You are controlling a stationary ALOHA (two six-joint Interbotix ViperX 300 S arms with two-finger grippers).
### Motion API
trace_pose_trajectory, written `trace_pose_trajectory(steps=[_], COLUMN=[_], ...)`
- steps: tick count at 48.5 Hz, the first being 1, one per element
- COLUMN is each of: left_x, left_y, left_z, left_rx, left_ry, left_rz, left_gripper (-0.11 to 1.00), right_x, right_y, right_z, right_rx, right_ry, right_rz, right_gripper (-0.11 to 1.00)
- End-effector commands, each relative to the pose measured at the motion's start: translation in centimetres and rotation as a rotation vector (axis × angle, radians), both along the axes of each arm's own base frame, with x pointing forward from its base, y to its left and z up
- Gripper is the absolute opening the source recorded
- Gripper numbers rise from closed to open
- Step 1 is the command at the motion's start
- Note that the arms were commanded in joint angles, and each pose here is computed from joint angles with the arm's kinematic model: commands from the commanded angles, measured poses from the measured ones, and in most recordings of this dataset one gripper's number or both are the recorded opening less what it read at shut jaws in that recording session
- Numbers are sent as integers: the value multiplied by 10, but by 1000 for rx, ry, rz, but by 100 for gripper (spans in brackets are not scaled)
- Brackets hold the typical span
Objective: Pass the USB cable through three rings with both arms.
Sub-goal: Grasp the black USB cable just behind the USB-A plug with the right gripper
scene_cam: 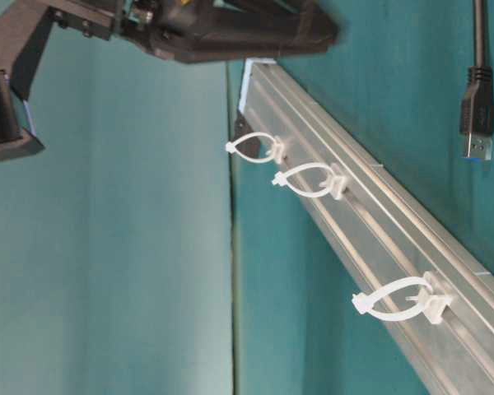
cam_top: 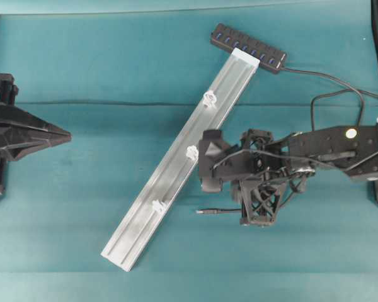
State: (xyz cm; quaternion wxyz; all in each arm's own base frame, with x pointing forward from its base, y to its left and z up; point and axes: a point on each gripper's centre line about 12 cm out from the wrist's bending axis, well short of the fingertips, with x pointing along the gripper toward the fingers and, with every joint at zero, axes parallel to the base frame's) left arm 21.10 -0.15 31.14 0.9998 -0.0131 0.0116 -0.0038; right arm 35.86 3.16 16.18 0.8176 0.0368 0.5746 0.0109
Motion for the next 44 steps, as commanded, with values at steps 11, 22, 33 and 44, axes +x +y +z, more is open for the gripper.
trace_pose_trajectory(steps=[11, 22, 33, 44], left_x=[2, 3, 2, 2], left_y=[2, 2, 2, 2], left_z=[11, 8, 9, 9], left_rx=[5, 0, 2, 2], left_ry=[-29, -3, -8, -8], left_rz=[7, 8, 8, 8], left_gripper=[-1, -1, -1, -1], right_x=[6, 11, 15, 15], right_y=[10, 20, 21, 21], right_z=[-13, -24, -44, -62], right_rx=[-20, -20, -25, -29], right_ry=[9, 2, 40, 86], right_rz=[52, 72, 80, 82], right_gripper=[86, 85, 84, 84])
